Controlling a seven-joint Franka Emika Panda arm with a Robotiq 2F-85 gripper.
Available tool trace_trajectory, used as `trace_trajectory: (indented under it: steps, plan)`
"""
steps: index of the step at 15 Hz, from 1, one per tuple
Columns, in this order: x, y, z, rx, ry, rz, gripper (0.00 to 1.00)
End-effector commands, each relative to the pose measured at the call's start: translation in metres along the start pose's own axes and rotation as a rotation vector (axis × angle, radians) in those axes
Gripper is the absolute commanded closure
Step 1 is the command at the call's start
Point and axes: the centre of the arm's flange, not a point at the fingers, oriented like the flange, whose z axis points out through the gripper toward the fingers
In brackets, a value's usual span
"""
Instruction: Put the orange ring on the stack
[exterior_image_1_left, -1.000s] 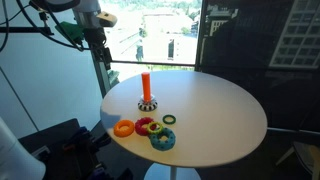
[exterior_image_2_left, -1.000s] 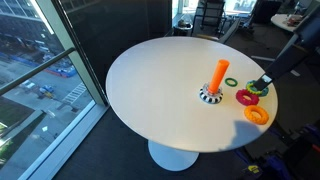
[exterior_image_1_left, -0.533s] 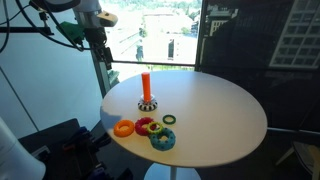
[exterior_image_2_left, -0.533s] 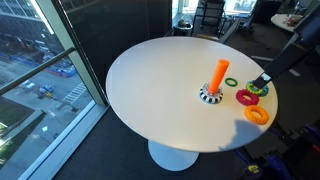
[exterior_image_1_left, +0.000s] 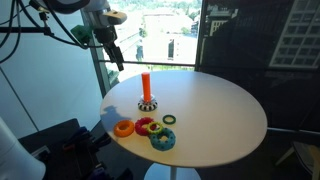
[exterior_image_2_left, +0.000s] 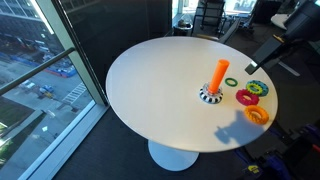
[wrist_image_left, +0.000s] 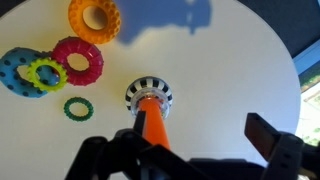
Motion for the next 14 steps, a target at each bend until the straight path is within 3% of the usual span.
trace_trajectory:
  steps: [1, 9, 10, 11, 12, 14]
  plan:
    - [0.033, 0.009, 0.014, -0.087, -0.031, 0.077, 0.0]
    - [0.055, 0.041, 0.062, -0.176, -0.218, 0.194, 0.0]
    - [0.056, 0.042, 0.065, -0.18, -0.214, 0.194, 0.0]
    - [0.059, 0.041, 0.061, -0.182, -0.158, 0.202, 0.0]
    - [0.044, 0.044, 0.066, -0.165, -0.194, 0.176, 0.0]
    - [0.049, 0.043, 0.065, -0.169, -0.176, 0.186, 0.0]
